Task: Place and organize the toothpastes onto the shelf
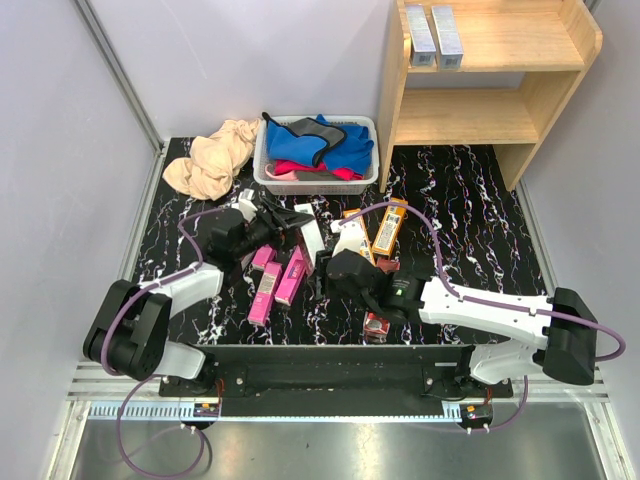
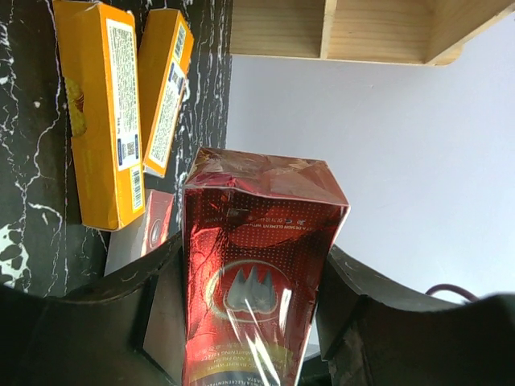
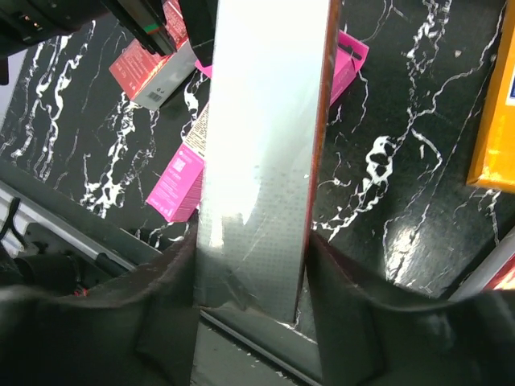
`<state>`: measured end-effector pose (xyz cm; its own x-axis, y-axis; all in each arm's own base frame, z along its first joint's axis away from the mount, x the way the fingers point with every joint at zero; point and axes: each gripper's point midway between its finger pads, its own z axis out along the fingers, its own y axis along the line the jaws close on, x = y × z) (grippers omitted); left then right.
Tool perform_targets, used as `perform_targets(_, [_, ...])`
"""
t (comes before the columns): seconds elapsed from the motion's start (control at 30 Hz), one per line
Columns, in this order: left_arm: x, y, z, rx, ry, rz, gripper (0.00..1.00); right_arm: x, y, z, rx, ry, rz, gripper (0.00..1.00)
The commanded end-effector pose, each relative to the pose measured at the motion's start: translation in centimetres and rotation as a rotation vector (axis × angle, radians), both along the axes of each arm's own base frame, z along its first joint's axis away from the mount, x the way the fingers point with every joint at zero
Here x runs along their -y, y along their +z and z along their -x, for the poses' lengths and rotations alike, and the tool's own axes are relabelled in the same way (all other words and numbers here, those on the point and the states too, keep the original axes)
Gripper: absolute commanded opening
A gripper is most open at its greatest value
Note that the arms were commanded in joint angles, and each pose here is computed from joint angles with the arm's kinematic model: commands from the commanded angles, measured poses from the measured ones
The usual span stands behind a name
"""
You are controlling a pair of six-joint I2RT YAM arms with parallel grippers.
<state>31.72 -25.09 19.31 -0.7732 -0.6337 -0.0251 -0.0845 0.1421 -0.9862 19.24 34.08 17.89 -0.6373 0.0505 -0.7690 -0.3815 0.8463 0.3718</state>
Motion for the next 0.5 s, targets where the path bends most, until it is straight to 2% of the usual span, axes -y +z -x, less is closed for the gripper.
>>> perform_targets(0.0, [0.2, 3.3, 0.4, 0.095, -0.024, 0.109, 0.53, -0.8, 2.3, -1.0, 0.056, -0.039, -0.053, 0.42])
perform_targets(0.07, [0.1, 3.3, 0.4, 0.088, -0.015, 0.127, 0.53, -0.7, 2.3, -1.0, 0.056, -0.041, -0.052, 0.35])
perform_targets(0.17, [0.0, 3.1, 0.5, 0.087, -0.007, 0.134, 0.57, -0.5, 2.6, -1.1, 0.061, -0.045, -0.054, 0.31])
perform_targets(0.27, [-0.1, 3.1, 0.6, 0.096, -0.001, 0.130, 0.67, -0.5, 3.1, -1.1, 0.065, -0.046, -0.061, 0.27])
perform_targets(0.33, [-0.2, 3.2, 0.6, 0.108, -0.002, 0.110, 0.83, -0.3, 3.3, -1.0, 0.068, -0.047, -0.064, 0.25])
perform_targets(0.43, [-0.3, 3.0, 0.6, 0.111, -0.002, 0.056, 0.99, 0.0, 3.8, -1.0, 0.073, -0.056, -0.077, 0.24])
perform_targets(0.47, [-0.3, 3.2, 0.5, 0.118, 0.002, 0.041, 0.99, 0.0, 3.9, -1.0, 0.072, -0.058, -0.081, 0.24])
